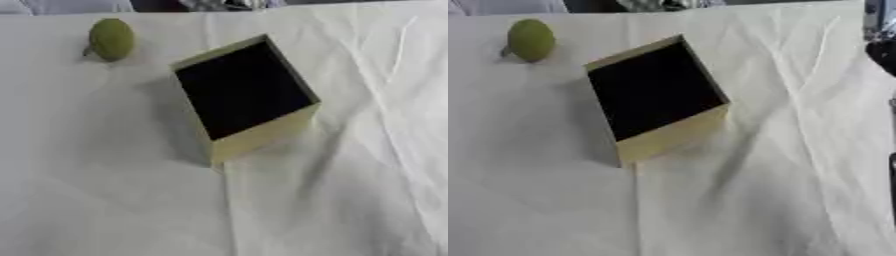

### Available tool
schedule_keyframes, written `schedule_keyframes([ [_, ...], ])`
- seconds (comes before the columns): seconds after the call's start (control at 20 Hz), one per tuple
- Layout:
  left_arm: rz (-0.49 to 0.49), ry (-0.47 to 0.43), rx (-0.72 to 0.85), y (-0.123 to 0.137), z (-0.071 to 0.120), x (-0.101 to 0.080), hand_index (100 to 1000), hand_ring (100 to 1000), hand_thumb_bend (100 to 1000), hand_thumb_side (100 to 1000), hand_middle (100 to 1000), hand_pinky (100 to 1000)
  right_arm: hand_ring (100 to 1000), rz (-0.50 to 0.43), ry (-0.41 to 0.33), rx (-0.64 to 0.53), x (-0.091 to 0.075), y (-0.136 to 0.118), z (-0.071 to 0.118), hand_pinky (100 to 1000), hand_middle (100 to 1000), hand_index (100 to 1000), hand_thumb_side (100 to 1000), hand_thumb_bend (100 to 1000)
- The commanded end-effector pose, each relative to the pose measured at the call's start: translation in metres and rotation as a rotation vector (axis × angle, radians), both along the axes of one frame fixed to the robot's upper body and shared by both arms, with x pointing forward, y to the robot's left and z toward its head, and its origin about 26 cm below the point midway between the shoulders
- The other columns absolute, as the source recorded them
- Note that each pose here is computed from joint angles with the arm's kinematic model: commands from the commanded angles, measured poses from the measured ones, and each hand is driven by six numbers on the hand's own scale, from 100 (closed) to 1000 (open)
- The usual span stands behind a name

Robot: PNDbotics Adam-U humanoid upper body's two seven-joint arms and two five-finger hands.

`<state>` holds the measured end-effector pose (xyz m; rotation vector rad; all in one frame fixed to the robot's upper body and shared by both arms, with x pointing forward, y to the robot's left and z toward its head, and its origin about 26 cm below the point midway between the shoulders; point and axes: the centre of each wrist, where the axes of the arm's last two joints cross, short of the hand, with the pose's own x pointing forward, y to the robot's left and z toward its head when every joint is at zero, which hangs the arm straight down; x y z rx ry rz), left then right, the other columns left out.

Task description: Pick up objects on the table and place them in the box.

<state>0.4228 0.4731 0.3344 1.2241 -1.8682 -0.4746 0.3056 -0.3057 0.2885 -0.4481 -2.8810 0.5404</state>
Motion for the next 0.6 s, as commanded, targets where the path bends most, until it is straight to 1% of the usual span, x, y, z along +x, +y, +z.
schedule_keyframes([
  [0.05, -0.002, 0.037, 0.056, 0.004, 0.003, 0.004, 873, 881, 648, 592, 773, 752, 867, 0.009, -0.037, -0.039, -0.006, 0.000, 0.012, 855, 657, 764, 375, 100],
  [0.25, -0.028, 0.109, 0.105, 0.001, -0.014, 0.017, 854, 887, 653, 579, 766, 761, 866, 0.014, -0.038, -0.049, -0.006, 0.001, 0.013, 854, 658, 764, 369, 100],
  [0.3, -0.036, 0.132, 0.119, 0.000, -0.020, 0.020, 851, 899, 657, 570, 772, 778, 864, 0.016, -0.040, -0.054, -0.006, 0.001, 0.014, 853, 658, 764, 363, 100],
  [0.4, -0.049, 0.164, 0.150, 0.000, -0.026, 0.023, 851, 899, 657, 570, 772, 778, 864, 0.017, -0.041, -0.058, -0.006, 0.001, 0.014, 853, 658, 764, 363, 100],
  [0.5, -0.053, 0.172, 0.173, 0.003, -0.031, 0.024, 851, 899, 657, 570, 772, 778, 864, 0.018, -0.042, -0.059, -0.006, 0.001, 0.014, 853, 658, 764, 363, 100],
  [0.55, -0.054, 0.173, 0.183, 0.005, -0.033, 0.024, 867, 939, 682, 484, 824, 825, 866, 0.018, -0.042, -0.059, -0.006, 0.001, 0.014, 854, 657, 764, 364, 100],
  [0.6, -0.063, 0.201, 0.197, 0.004, -0.042, 0.026, 872, 944, 686, 466, 829, 833, 866, 0.020, -0.043, -0.063, -0.006, 0.001, 0.015, 854, 657, 764, 364, 100],
])
